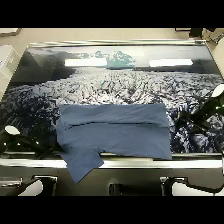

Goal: Fold the clothes and pants, and hang the long-sleeved shirts on hangers.

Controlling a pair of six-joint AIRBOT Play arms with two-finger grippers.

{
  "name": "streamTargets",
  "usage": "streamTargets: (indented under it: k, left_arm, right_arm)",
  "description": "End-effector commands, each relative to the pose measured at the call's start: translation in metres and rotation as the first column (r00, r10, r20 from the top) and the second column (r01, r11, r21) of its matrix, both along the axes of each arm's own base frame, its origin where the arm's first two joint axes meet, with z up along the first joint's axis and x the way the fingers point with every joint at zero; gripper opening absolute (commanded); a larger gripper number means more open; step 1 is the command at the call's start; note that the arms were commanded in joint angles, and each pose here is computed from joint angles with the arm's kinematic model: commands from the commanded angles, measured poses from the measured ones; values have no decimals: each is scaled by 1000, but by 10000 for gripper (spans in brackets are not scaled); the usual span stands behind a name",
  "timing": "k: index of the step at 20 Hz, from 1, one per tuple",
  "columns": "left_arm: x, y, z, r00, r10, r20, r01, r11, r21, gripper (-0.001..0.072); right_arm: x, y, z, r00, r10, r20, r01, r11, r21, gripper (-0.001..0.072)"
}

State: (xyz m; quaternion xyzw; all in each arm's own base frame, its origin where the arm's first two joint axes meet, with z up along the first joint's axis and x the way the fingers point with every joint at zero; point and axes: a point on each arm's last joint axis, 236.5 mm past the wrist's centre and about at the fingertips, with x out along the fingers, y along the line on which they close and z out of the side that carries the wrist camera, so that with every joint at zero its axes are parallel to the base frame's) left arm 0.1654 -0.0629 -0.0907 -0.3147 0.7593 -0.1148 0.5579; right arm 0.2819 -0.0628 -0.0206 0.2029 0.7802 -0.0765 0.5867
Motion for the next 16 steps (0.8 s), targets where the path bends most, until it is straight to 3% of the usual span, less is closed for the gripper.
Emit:
streamTargets:
  k: [1,8,9,11,13,14,16]
  left_arm:
    - [-8,-16,-9,1000,30,6,-30,998,-48,577]
    - [-9,-37,-15,999,-48,17,49,999,-17,572]
    - [-9,-41,-14,998,-58,17,58,998,-21,522]
    - [-12,-47,-13,998,-70,7,70,997,-23,270]
    - [-17,-51,-12,995,-98,-1,98,995,-31,70]
    - [-20,-52,-11,993,-119,1,118,992,-40,23]
    - [-19,-52,-11,992,-127,11,128,991,-41,22]
  right_arm:
    - [-2,1,-1,1000,-3,-1,3,1000,5,607]
    - [-4,1,0,1000,0,-9,0,1000,3,607]
    - [-5,0,0,1000,1,-14,-1,1000,-2,607]
    - [-13,-3,-4,999,7,-33,-8,1000,-16,611]
    - [-36,2,-20,998,19,-65,-20,1000,-16,633]
    - [-53,9,-31,996,20,-92,-20,1000,-1,633]
    - [-89,28,-53,988,33,-149,-25,998,57,648]
